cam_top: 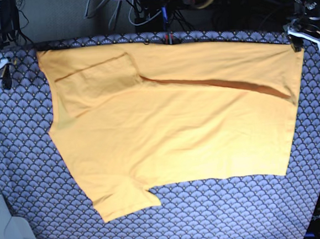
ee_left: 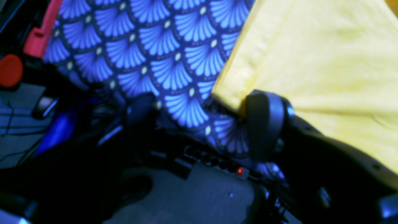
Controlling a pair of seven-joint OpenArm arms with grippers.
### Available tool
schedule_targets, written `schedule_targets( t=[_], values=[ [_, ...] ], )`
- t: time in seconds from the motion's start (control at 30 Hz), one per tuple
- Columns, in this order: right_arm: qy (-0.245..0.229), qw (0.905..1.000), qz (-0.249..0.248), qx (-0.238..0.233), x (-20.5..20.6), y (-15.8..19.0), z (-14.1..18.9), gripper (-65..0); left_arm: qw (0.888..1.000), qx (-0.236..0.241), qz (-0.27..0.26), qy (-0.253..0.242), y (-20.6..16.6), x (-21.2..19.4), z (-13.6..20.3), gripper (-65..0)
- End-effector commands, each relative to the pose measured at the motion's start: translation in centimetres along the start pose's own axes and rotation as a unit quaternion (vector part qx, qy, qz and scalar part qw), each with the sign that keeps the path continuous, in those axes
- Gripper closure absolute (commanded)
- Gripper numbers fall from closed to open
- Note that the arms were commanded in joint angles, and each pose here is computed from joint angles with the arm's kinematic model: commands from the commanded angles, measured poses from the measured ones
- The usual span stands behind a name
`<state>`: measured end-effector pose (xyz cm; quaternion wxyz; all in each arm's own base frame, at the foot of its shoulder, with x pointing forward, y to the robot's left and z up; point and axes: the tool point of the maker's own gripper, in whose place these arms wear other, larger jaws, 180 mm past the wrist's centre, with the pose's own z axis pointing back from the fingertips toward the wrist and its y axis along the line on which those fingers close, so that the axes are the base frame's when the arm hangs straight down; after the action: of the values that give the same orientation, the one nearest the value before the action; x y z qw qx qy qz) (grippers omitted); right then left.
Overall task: Fold the T-shirt properly
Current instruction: 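Release the shirt edge and raise both grippers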
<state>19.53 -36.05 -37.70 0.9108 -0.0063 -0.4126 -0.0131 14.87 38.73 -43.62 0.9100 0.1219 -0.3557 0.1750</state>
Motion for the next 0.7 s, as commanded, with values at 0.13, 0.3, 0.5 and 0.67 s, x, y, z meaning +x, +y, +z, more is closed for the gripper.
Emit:
schedule_targets(
  t=[0.13, 0.3, 0.5, 0.67],
  values=[
    [-0.030, 0.9995, 0.013, 0.001, 3.8, -0.3, -0.8, -32.2, 0.997, 0.027, -0.031, 0.067, 0.6, -2.2, 0.0, -42.5],
    [-0.026, 0.9987, 0.026, 0.034, 4.3, 2.2, -2.3, -32.2, 0.997, 0.019, -0.019, 0.069, -0.9, -2.8, 0.1, -42.5],
    [-0.027, 0.9975, 0.031, 0.057, 4.7, 4.0, -3.3, -32.1, 0.998, 0.026, -0.027, 0.050, -1.8, -1.6, 1.1, -42.5],
    [-0.029, 0.9972, 0.035, 0.058, 5.0, 4.1, -3.3, -32.1, 0.998, 0.033, -0.031, 0.032, -2.3, -0.6, 2.0, -42.5]
  ],
)
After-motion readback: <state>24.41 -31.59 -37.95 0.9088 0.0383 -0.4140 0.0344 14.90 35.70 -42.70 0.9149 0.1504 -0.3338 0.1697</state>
